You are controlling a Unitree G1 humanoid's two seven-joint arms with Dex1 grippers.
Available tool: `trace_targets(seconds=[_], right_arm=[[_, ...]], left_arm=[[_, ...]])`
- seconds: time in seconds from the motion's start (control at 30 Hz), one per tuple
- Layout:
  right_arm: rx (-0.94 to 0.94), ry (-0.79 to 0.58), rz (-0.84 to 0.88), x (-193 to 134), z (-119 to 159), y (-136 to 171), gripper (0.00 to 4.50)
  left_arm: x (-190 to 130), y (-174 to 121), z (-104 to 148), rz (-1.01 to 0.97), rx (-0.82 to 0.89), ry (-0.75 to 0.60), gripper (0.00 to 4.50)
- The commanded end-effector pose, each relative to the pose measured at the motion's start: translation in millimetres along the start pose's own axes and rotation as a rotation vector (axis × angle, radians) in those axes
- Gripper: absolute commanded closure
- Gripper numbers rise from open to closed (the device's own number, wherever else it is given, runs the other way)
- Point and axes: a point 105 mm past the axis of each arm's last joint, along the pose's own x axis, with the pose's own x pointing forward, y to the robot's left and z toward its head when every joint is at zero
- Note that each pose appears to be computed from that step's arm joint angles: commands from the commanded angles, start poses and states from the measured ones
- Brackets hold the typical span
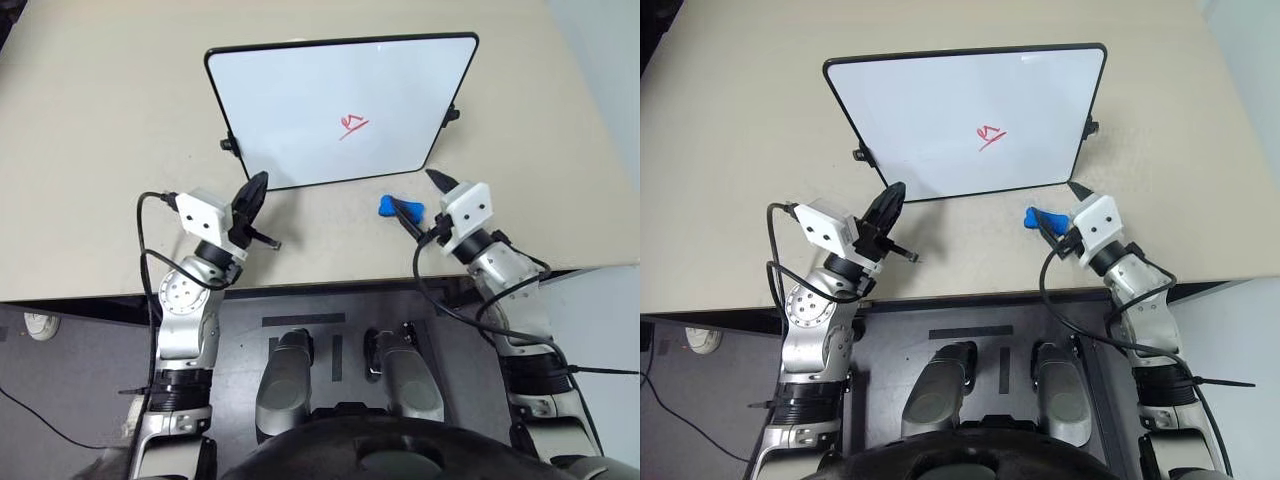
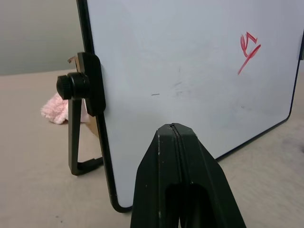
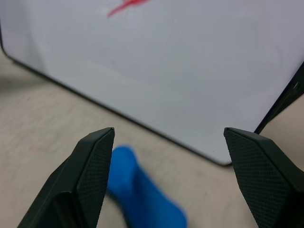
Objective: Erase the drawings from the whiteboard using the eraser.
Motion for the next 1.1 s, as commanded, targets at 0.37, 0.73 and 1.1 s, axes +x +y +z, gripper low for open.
trace_targets(seconds=[0.37, 0.73, 1.1], right_arm=[[-0.064, -0.038, 0.079, -0.5, 22.6, -8.1, 0.61], [-0.100, 0.081, 0.365, -17.7, 17.0, 19.7, 0.61], [-0.149, 0.164, 0.482, -12.4, 4.3, 16.1, 0.61]], left_arm=[[0.9, -6.4, 12.1, 0.020, 0.004, -0.065, 4.50], [-10.5, -4.6, 8.4, 0.035, 0.003, -0.051, 4.50], [-8.2, -12.1, -0.5, 0.020, -0.022, -0.038, 4.50]])
